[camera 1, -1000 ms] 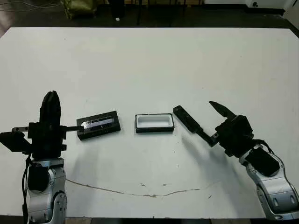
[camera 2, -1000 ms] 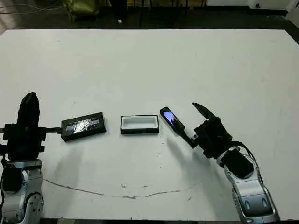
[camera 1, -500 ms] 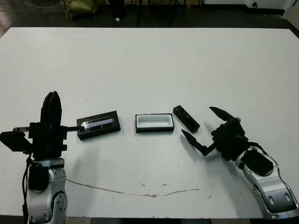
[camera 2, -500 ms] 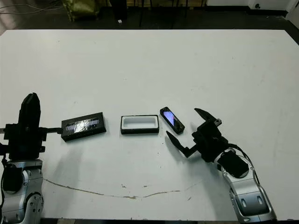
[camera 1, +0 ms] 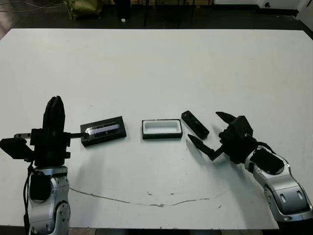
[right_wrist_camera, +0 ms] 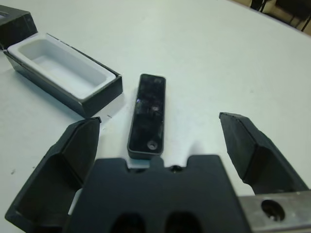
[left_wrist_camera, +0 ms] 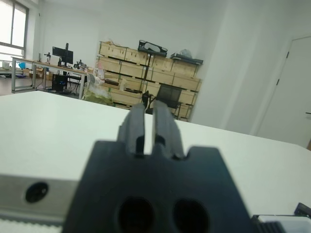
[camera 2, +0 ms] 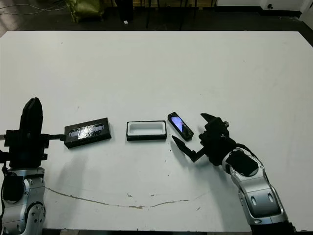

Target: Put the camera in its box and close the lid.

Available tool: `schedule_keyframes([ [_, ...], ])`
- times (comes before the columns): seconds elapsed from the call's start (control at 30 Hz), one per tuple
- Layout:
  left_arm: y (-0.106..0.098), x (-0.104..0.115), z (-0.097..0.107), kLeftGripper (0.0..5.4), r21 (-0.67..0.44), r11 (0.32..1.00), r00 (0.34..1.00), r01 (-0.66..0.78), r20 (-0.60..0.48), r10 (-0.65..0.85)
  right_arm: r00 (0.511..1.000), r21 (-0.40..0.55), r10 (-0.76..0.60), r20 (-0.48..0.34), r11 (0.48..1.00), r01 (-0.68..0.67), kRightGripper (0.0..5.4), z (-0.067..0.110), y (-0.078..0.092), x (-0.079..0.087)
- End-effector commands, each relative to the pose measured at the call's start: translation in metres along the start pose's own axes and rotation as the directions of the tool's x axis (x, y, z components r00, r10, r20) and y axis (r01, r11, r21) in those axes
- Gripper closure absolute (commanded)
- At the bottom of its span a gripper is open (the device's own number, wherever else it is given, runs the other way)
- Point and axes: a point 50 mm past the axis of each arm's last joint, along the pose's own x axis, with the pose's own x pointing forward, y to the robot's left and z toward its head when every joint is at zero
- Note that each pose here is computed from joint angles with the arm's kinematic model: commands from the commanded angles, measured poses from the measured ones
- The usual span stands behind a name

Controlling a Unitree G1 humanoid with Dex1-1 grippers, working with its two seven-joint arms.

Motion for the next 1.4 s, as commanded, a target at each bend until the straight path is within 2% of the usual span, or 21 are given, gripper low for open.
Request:
schedule_keyframes([
  [0.03,0.002,-0.005,-0.006,5.40,0.008,1.000,0.999,-0.015,-0.038,0.016,0.999,-0.021,0.006,-0.044,1.000,-0.007,0.02,-0.001,0.002,-0.001],
  [0.4,-0.001,-0.005,-0.005,5.40,-0.012,1.000,0.999,-0.010,-0.037,0.010,0.989,-0.048,0.035,-0.143,0.998,-0.042,0.15,-0.003,0.009,-0.005],
  [0.47,-0.001,-0.005,-0.005,5.40,-0.014,1.000,0.999,-0.013,-0.043,0.013,0.989,-0.045,0.034,-0.142,0.998,-0.041,0.44,-0.008,0.010,-0.003],
  [0.67,0.000,-0.005,-0.005,5.40,-0.002,1.000,0.999,-0.009,-0.042,0.009,0.989,-0.029,0.010,-0.145,0.999,-0.015,1.82,-0.021,0.009,-0.001],
  [0.83,0.000,-0.005,-0.005,5.40,0.005,1.000,0.999,-0.003,-0.046,0.003,0.989,-0.031,-0.002,-0.149,1.000,-0.002,2.91,-0.025,0.006,-0.001],
  [1.1,0.000,-0.006,-0.006,5.40,-0.031,1.000,0.998,0.000,-0.057,-0.001,0.974,-0.038,-0.036,-0.222,0.999,0.028,4.38,-0.033,0.005,0.001],
  [1.2,0.000,-0.006,-0.005,5.40,-0.008,1.000,0.999,-0.001,-0.047,0.000,0.967,0.070,-0.060,-0.247,0.994,0.079,4.99,-0.044,0.006,0.005],
  [1.3,0.000,-0.005,-0.006,5.40,-0.017,1.000,0.999,0.004,-0.043,-0.004,0.960,0.171,-0.077,-0.268,0.977,0.126,5.24,-0.050,0.009,0.006],
  [1.4,0.001,-0.005,-0.006,5.40,-0.017,1.000,0.999,0.008,-0.047,-0.009,0.962,0.164,-0.082,-0.262,0.978,0.128,5.24,-0.049,0.010,0.005],
])
